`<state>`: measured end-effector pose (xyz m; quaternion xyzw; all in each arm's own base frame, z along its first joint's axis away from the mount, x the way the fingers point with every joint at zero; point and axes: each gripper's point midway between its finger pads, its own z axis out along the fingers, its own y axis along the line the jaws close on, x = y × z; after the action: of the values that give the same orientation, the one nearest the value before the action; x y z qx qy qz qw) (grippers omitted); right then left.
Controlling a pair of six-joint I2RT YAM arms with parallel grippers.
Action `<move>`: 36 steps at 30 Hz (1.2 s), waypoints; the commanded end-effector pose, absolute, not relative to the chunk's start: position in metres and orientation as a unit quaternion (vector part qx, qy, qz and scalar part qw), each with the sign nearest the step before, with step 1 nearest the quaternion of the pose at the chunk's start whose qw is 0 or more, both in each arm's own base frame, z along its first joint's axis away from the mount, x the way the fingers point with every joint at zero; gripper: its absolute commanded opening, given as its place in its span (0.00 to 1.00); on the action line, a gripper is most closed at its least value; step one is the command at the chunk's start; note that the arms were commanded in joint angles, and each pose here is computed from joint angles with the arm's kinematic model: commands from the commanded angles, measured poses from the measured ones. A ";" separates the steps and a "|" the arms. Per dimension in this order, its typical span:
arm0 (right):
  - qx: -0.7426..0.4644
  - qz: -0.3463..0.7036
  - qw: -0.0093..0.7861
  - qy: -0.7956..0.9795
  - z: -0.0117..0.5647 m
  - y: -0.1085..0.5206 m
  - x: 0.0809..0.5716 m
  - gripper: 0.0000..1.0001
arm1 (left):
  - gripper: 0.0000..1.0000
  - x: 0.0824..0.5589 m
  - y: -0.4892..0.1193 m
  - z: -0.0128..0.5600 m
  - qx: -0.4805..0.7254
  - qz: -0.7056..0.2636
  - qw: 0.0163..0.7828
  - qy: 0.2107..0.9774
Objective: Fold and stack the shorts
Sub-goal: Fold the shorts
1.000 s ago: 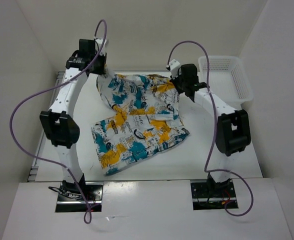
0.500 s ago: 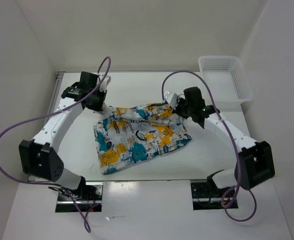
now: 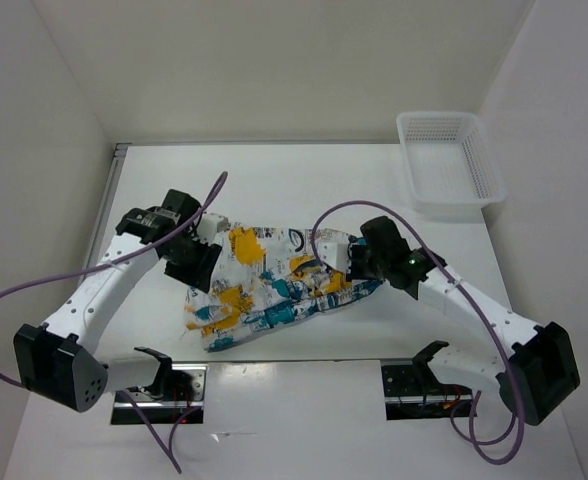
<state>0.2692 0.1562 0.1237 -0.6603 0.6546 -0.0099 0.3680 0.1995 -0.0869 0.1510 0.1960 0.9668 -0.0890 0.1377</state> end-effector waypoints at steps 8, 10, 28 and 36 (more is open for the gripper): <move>-0.704 -0.026 0.343 0.621 0.103 0.145 0.233 0.00 | 0.68 0.181 -0.069 0.112 0.175 -0.070 0.077 0.979; -0.703 -0.027 0.348 0.619 0.102 0.146 0.235 0.00 | 0.66 0.189 -0.059 0.102 0.173 -0.036 0.084 0.981; -0.682 -0.012 0.353 0.640 0.091 0.154 0.241 0.00 | 0.61 0.187 -0.034 0.018 0.193 0.065 0.011 0.979; -0.680 -0.010 0.351 0.644 0.086 0.157 0.244 0.00 | 0.46 0.177 -0.043 0.007 0.199 0.038 -0.020 0.979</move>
<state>0.2381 0.1496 0.0825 -0.6860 0.6478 -0.0106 0.3311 0.1799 -0.0421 0.0138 0.1935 0.9802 0.0406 -0.0101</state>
